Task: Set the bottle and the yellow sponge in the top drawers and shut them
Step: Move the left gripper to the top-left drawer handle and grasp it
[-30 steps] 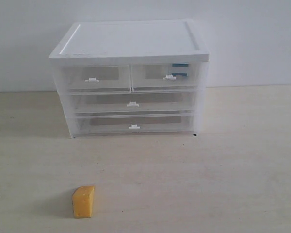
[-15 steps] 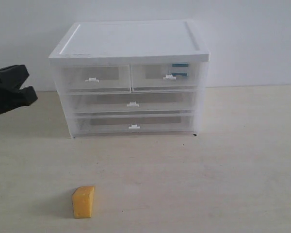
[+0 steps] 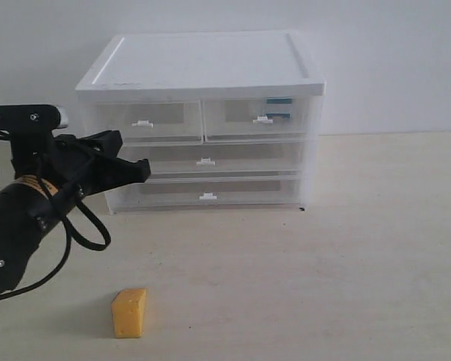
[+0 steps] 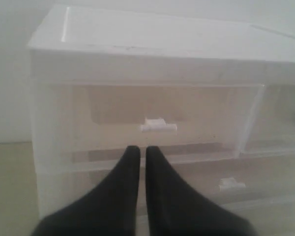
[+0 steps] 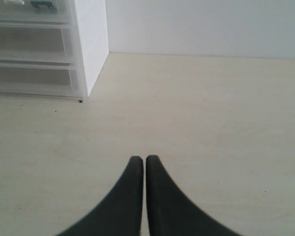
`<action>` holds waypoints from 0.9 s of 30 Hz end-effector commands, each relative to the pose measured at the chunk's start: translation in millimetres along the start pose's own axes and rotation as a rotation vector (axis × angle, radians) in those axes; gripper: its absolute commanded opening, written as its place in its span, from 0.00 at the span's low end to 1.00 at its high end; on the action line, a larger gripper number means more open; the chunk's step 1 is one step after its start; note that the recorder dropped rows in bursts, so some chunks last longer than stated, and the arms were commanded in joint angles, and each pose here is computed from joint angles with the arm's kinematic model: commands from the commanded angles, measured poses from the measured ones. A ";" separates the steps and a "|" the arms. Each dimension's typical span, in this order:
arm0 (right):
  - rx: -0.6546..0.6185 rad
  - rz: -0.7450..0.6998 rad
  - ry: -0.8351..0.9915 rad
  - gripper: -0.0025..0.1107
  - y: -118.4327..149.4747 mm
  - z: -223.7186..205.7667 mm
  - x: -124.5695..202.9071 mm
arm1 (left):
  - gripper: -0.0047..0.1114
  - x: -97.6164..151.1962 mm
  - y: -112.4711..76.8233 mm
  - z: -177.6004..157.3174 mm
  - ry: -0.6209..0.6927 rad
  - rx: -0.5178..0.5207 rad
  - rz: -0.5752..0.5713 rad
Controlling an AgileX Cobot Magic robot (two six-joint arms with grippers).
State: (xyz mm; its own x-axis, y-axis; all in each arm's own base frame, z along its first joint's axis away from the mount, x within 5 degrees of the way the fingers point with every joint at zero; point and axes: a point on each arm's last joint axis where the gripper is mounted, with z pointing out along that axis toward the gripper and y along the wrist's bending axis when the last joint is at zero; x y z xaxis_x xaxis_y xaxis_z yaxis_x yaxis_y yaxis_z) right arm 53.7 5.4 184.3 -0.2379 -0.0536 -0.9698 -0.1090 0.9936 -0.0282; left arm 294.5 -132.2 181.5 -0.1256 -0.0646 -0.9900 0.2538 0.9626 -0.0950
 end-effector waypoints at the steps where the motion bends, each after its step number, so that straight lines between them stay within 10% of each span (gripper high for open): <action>1: 0.004 -0.001 -0.011 0.02 -0.2 0.0 0.2 | 0.08 7.9 -6.7 12.9 -0.019 0.001 -0.020; 5: 0.004 -0.001 -0.011 0.02 -0.2 0.0 0.2 | 0.12 14.3 -14.0 22.4 -0.011 0.062 0.011; 15: 0.004 -0.001 -0.011 0.02 -0.2 0.0 0.2 | 0.71 14.0 -24.1 44.2 -0.040 0.118 0.041; 27: 0.004 -0.001 -0.011 0.02 -0.2 0.0 0.2 | 0.70 20.6 -11.6 49.9 -0.109 -0.011 0.025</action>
State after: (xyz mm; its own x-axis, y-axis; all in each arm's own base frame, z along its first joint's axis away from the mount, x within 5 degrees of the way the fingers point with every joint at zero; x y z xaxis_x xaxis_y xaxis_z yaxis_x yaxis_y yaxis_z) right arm 53.7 5.4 184.3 -0.2379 -0.0536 -0.9698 -0.1090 0.9936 -0.0282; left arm 334.7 -159.3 159.2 -0.0663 -0.0759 -0.9949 0.2749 0.9571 -0.0913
